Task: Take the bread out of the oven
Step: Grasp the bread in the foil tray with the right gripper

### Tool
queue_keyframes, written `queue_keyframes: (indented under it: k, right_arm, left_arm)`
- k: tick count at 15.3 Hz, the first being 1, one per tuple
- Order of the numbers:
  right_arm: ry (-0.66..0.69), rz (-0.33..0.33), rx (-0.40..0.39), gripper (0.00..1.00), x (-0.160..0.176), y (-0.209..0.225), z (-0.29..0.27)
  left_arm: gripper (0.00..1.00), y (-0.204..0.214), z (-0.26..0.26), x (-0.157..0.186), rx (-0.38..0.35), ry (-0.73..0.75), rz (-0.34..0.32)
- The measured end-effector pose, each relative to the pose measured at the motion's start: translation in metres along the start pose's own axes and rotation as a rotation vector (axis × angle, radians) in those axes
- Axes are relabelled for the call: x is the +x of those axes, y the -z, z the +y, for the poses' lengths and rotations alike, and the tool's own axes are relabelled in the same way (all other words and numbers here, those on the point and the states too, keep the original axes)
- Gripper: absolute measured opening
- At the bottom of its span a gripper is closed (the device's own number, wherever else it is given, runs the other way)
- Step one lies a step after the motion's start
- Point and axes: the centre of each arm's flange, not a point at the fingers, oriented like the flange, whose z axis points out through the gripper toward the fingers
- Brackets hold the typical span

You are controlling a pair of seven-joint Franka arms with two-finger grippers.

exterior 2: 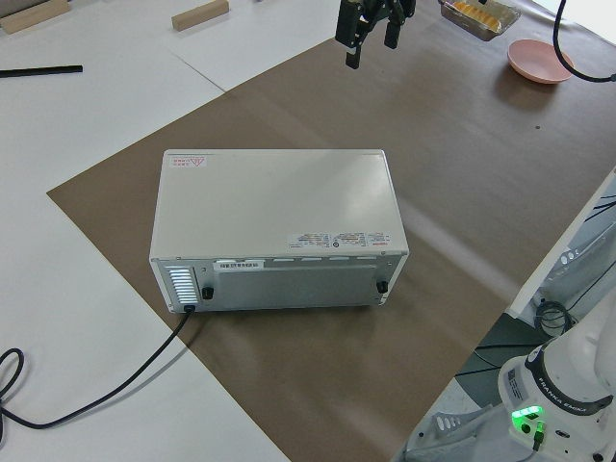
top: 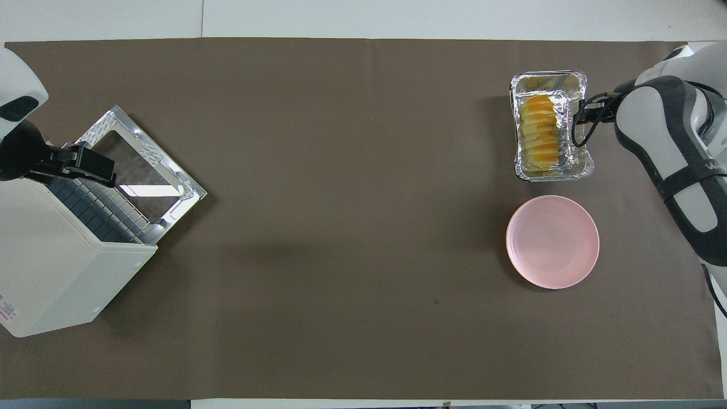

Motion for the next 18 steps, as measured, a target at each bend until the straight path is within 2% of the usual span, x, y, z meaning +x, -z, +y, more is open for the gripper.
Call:
queue_keyframes:
  k: [8, 10, 18]
  right_arm:
    - [-0.016, -0.064, 0.006, 0.02, -0.017, -0.03, 0.006]
    - [-0.02, -0.069, 0.006, 0.17, -0.019, -0.032, 0.009]
    - [0.035, -0.015, -0.014, 0.95, -0.002, 0.008, -0.014]
  left_arm:
    - [1.0, 0.0, -0.001, 0.0, 0.0, 0.003, 0.001]
    - [1.0, 0.001, -0.002, -0.001, 0.0, 0.004, 0.002]
    - [1.0, 0.001, -0.002, -0.001, 0.0, 0.004, 0.002]
